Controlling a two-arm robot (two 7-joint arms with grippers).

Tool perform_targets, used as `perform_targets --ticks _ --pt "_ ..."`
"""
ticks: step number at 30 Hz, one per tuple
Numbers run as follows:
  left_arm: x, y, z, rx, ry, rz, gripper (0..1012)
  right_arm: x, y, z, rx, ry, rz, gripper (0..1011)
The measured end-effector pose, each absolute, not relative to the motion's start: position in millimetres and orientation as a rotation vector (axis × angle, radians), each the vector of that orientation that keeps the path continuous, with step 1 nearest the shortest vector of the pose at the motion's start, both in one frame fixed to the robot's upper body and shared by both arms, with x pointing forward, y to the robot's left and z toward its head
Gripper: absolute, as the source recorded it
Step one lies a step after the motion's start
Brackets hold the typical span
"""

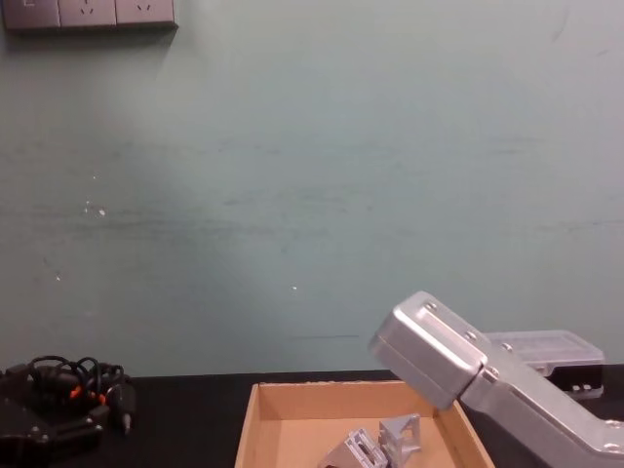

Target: Use one hand to pick up the angle iron from the table and place it into the box.

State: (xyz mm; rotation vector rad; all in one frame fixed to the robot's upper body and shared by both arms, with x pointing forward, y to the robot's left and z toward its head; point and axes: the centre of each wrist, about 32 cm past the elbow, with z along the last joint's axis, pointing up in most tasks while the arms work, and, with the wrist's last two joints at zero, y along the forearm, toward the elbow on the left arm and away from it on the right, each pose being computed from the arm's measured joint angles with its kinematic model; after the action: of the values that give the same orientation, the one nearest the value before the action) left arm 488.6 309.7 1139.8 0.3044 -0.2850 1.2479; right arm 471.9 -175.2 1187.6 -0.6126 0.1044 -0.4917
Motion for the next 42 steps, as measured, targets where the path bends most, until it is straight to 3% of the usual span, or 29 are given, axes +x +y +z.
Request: perform_targets --ticks 20,27,37,42 --pt "488.6 309.7 1139.8 0.304 -0.285 1.248 1011 472.4 -173.0 1188.0 -0.607 0.116 -0.479 999" --pt "488.6 309.7 1139.8 0.304 -0.285 1.248 1011 472.3 -173.0 1187.9 -0.608 0.115 -0.478 863" --pt "488.6 309.7 1139.8 0.304 -0.285 1.248 1011 472.2 -173.1 1187.8 -0.609 0.115 -0.478 549" --pt "488.6 309.7 1139.8 0.304 -0.285 1.248 1011 472.2 -173.1 1187.8 -0.609 0.114 -0.478 540"
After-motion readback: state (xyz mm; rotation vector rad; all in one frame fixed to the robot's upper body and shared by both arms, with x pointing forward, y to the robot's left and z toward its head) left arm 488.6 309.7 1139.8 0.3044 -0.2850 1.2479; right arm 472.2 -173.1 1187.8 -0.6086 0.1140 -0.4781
